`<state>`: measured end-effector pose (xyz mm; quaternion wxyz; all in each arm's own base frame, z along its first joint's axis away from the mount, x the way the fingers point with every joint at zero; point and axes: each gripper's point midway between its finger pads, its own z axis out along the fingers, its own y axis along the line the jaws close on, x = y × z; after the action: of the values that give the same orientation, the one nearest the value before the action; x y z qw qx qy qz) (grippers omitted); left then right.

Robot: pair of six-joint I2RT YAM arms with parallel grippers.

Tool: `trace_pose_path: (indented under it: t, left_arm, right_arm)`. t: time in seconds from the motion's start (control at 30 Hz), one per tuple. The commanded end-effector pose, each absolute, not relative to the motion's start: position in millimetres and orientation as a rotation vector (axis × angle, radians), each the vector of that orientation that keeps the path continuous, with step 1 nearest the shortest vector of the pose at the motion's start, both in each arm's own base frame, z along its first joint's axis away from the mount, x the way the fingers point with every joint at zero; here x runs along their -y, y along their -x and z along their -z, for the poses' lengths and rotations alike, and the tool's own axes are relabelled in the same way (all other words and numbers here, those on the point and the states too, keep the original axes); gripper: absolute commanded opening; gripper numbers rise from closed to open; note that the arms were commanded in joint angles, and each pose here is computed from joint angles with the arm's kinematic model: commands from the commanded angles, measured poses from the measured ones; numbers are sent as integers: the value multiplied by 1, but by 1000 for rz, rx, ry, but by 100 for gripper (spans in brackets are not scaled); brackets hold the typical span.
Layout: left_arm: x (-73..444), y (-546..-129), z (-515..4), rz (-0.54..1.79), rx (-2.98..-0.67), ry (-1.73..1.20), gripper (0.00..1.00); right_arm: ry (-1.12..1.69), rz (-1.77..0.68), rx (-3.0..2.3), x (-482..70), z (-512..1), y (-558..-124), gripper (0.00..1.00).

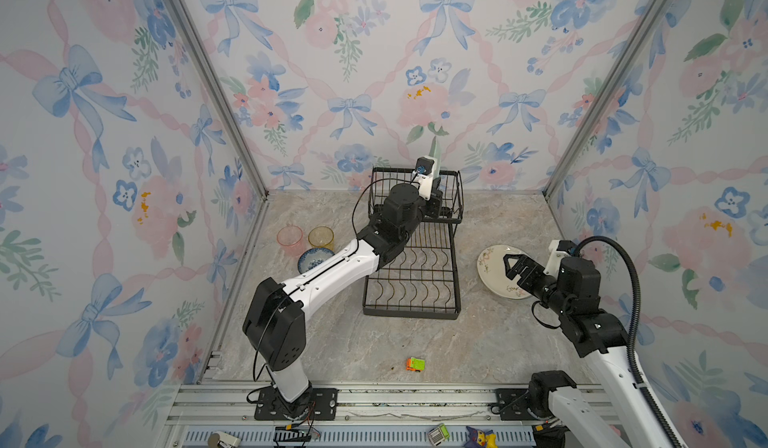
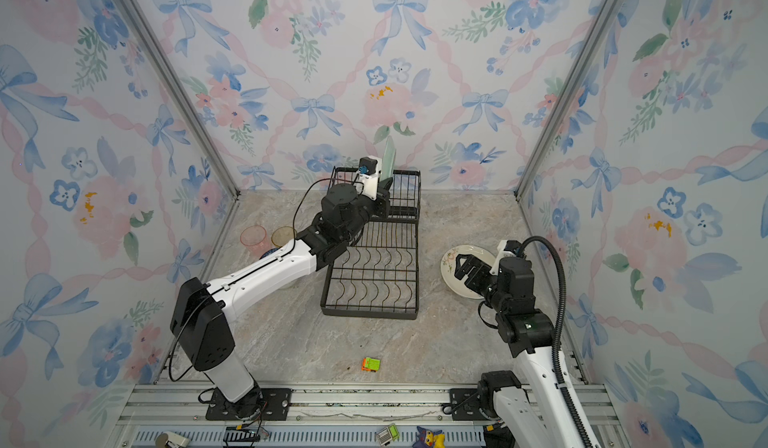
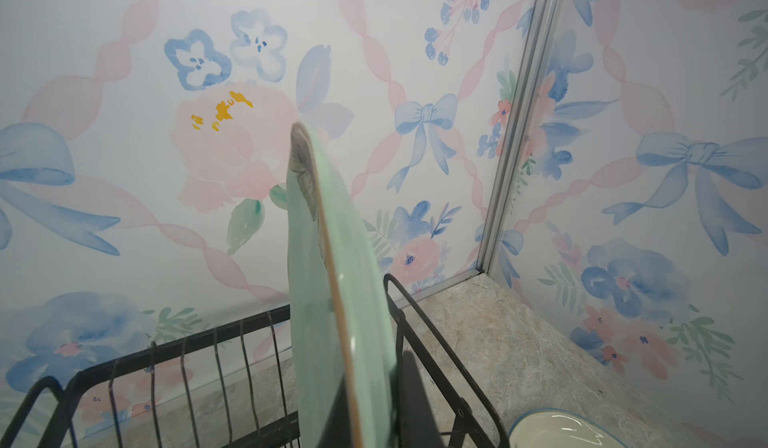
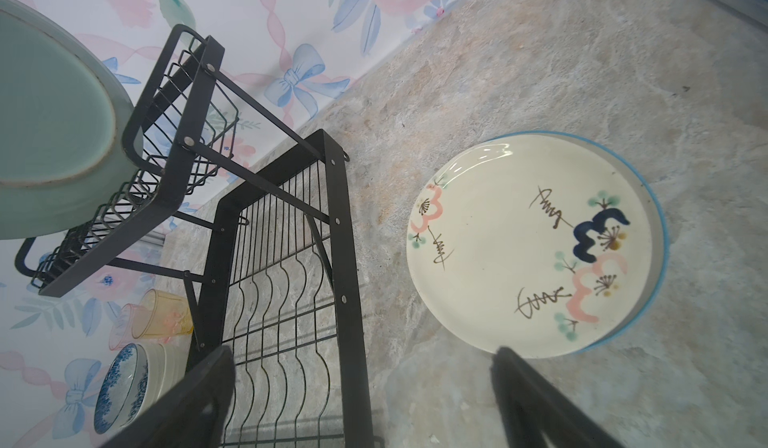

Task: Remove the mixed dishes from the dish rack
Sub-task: 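Close the left gripper on the green sunflower plate rim in the rack, then lift the green plate out and lower it beside the rack with the left gripper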

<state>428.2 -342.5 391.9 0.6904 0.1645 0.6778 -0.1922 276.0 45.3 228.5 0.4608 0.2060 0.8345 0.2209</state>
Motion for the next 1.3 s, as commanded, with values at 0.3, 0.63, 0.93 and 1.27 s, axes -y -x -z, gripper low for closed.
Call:
trace_pose_path:
  t: [0.3,0.63,0.93,1.27]
  left_arm:
    - [298,-385,-495,480,-1247,-299,0]
    - [282,-344,-506,475,-1211,-318,0]
    - [262,-284,-498,478,-1180,-366,0]
    - [238,-225,-467,528,-1140,-462,0]
  right_arm:
    - [-481,-554,-2042,-48,-244,-273,98]
    - [-427,-605,-1993,-59,-270,-275,98]
    - [-368,-703,-2003,-97,-274,-287,98]
    - [-334,-816,-2011,-127,-289,-290,97]
